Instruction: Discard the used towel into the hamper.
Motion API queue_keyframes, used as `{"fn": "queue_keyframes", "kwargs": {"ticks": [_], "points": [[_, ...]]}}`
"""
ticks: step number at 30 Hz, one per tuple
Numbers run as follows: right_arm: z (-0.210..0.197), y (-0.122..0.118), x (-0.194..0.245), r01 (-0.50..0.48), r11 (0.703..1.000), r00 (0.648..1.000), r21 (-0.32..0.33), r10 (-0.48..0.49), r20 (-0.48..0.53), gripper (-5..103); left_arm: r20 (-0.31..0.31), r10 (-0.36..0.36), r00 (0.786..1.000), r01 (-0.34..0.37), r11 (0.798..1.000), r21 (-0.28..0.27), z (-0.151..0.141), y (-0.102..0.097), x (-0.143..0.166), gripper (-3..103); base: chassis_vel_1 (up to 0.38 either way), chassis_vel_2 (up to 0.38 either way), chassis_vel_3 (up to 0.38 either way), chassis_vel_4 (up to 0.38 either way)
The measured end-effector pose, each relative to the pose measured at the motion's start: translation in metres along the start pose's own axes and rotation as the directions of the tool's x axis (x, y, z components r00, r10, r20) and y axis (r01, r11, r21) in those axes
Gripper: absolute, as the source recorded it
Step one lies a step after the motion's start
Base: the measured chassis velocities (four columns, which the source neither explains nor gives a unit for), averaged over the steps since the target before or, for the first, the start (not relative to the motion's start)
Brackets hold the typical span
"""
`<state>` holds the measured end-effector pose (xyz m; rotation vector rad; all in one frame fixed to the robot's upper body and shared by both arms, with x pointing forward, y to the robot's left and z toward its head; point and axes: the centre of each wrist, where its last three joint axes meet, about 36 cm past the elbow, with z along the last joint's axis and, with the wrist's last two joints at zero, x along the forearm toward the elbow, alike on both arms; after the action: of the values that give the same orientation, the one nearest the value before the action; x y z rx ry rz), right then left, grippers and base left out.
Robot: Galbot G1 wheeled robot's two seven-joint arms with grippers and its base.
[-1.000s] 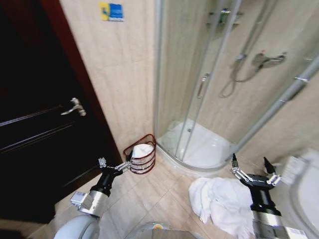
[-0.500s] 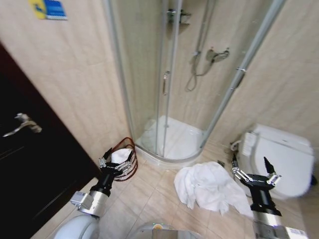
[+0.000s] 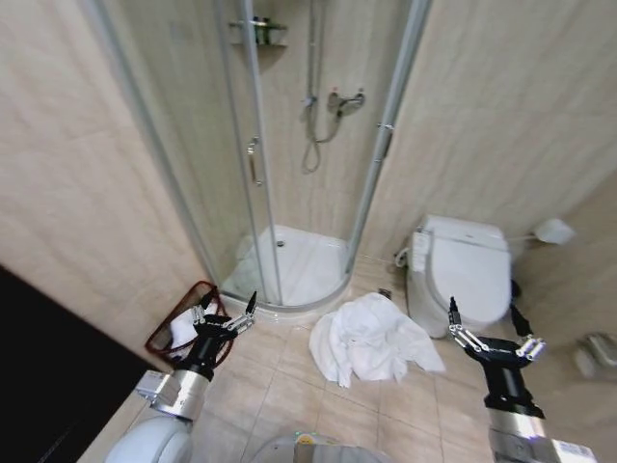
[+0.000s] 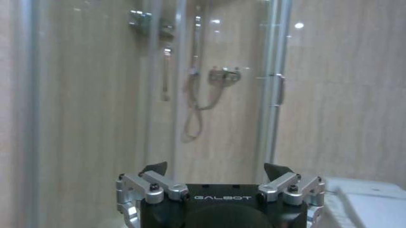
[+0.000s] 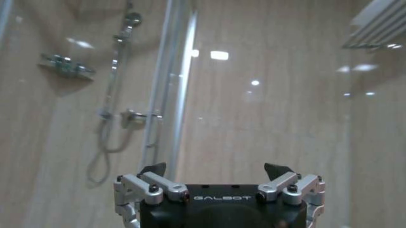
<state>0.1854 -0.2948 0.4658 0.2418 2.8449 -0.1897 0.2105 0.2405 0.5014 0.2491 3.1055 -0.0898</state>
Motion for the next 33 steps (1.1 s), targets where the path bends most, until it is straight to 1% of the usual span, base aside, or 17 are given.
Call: {"fn": "queue_keyframes", "kwargs": {"ticks": [8, 23, 29, 33], "points": [[0.0, 0.0, 0.0, 0.0, 1.0, 1.0, 0.0, 0.0, 0.0, 100, 0.0, 0.0, 1.0, 0.0, 1.0, 0.0, 0.0, 0.0, 0.0, 99, -0.096, -0.09, -0.093, -0.101], [0.0, 0.0, 0.0, 0.0, 1.0, 1.0, 0.0, 0.0, 0.0, 100, 0.0, 0.0, 1.0, 0.0, 1.0, 0.0, 0.0, 0.0, 0.0, 99, 0.0, 0.0, 0.0, 0.0], [0.0, 0.0, 0.0, 0.0, 1.0, 1.0, 0.0, 0.0, 0.0, 100, 0.0, 0.0, 1.0, 0.0, 1.0, 0.0, 0.0, 0.0, 0.0, 99, 0.091, -0.076, -0.097, 0.099], [0.0, 0.0, 0.0, 0.0, 1.0, 1.0, 0.0, 0.0, 0.0, 100, 0.0, 0.0, 1.0, 0.0, 1.0, 0.0, 0.0, 0.0, 0.0, 99, 0.168, -0.182, -0.168, 0.176]]}}
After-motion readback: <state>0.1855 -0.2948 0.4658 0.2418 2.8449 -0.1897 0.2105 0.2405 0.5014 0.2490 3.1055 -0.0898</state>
